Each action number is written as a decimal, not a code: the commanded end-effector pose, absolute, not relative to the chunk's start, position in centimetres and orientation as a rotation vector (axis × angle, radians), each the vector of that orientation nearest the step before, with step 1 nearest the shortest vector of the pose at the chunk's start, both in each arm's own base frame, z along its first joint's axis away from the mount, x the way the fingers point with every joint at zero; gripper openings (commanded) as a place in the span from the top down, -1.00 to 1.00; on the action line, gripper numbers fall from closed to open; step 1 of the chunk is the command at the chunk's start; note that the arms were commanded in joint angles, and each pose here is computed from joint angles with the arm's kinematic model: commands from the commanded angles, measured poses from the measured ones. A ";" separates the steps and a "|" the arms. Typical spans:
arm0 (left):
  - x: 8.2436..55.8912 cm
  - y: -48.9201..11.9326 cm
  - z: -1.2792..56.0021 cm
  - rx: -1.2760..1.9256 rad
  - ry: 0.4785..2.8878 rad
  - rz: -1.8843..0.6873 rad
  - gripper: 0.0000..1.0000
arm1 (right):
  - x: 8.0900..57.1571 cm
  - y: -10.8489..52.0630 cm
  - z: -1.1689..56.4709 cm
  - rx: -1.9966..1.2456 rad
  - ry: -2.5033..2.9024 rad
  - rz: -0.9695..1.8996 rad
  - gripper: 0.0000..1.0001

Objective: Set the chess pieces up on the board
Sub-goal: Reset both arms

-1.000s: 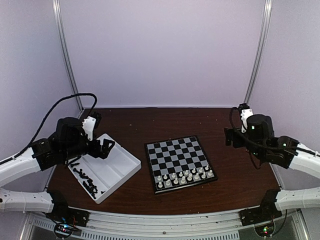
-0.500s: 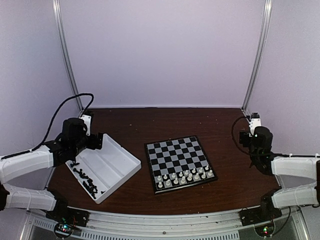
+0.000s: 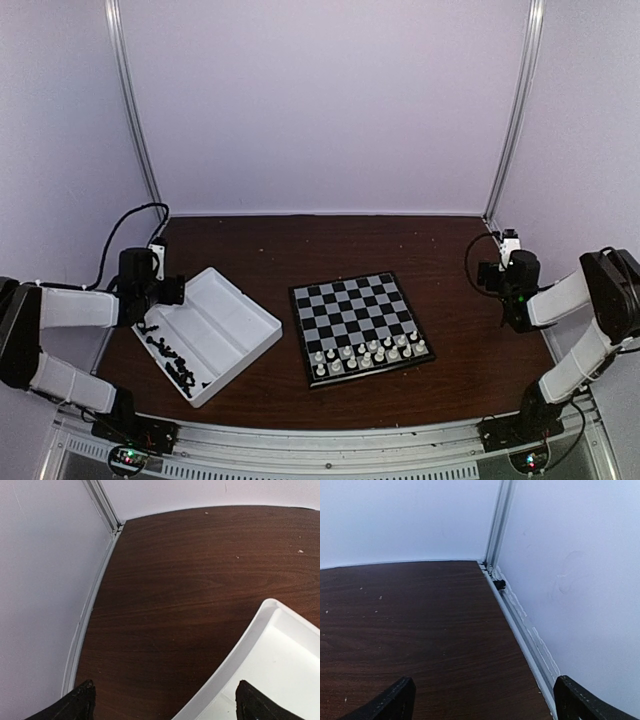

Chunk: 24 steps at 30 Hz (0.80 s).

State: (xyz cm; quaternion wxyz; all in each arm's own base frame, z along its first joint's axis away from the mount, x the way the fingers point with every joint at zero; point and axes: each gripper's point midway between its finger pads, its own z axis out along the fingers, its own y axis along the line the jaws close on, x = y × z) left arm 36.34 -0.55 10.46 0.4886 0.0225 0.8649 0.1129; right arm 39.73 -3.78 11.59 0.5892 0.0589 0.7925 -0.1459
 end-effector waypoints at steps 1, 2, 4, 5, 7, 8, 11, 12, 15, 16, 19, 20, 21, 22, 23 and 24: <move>38.3 -1.2 10.6 0.094 1.982 0.209 -0.95 | 39.0 -4.7 12.4 0.248 1.744 -0.251 -1.00; 38.5 -1.2 10.2 0.105 1.989 0.205 -0.95 | 39.0 -4.8 12.5 0.248 1.743 -0.255 -1.00; 39.2 -2.1 10.4 0.169 1.968 0.186 -0.92 | 39.2 -4.7 12.6 0.237 1.733 -0.257 -1.00; 39.4 -2.3 10.3 0.200 1.967 0.190 -0.90 | 39.2 -4.7 12.5 0.238 1.741 -0.257 -1.00; 39.3 -2.0 9.9 0.199 1.936 0.210 -0.95 | 39.5 -4.4 12.5 0.221 1.751 -0.252 -1.00; 39.4 -1.7 9.8 0.185 1.906 0.210 -0.95 | 39.8 -4.0 12.5 0.202 1.755 -0.231 -1.00; 39.2 -0.9 9.2 0.141 1.907 0.151 -0.95 | 40.1 -3.3 12.4 0.142 1.774 -0.221 -1.00; 39.2 -0.9 8.6 0.143 1.913 0.131 -0.95 | 40.2 -3.3 12.4 0.137 1.776 -0.220 -1.00; 39.4 -0.7 8.9 0.137 1.902 0.111 -0.95 | 40.2 -3.2 12.3 0.134 1.778 -0.217 -1.00; 39.4 -0.7 8.8 0.139 1.904 0.107 -0.95 | 40.2 -3.2 12.3 0.133 1.778 -0.218 -1.00; 39.6 -0.6 8.8 0.146 1.907 0.087 -0.96 | 40.2 -3.2 12.3 0.133 1.779 -0.218 -1.00; 39.4 -0.6 8.7 0.145 1.916 0.089 -0.95 | 40.2 -3.2 12.3 0.131 1.778 -0.217 -1.00; 39.4 -0.5 8.7 0.142 1.911 0.091 -0.95 | 40.2 -3.2 12.3 0.133 1.778 -0.218 -1.00; 39.4 -0.6 8.9 0.143 1.902 0.090 -0.95 | 40.2 -3.2 12.3 0.132 1.778 -0.218 -1.00; 39.5 -0.6 8.8 0.143 1.905 0.090 -0.95 | 40.2 -3.2 12.3 0.132 1.780 -0.218 -1.00; 39.5 -0.5 8.8 0.142 1.908 0.091 -0.95 | 40.2 -3.2 12.3 0.133 1.778 -0.218 -1.00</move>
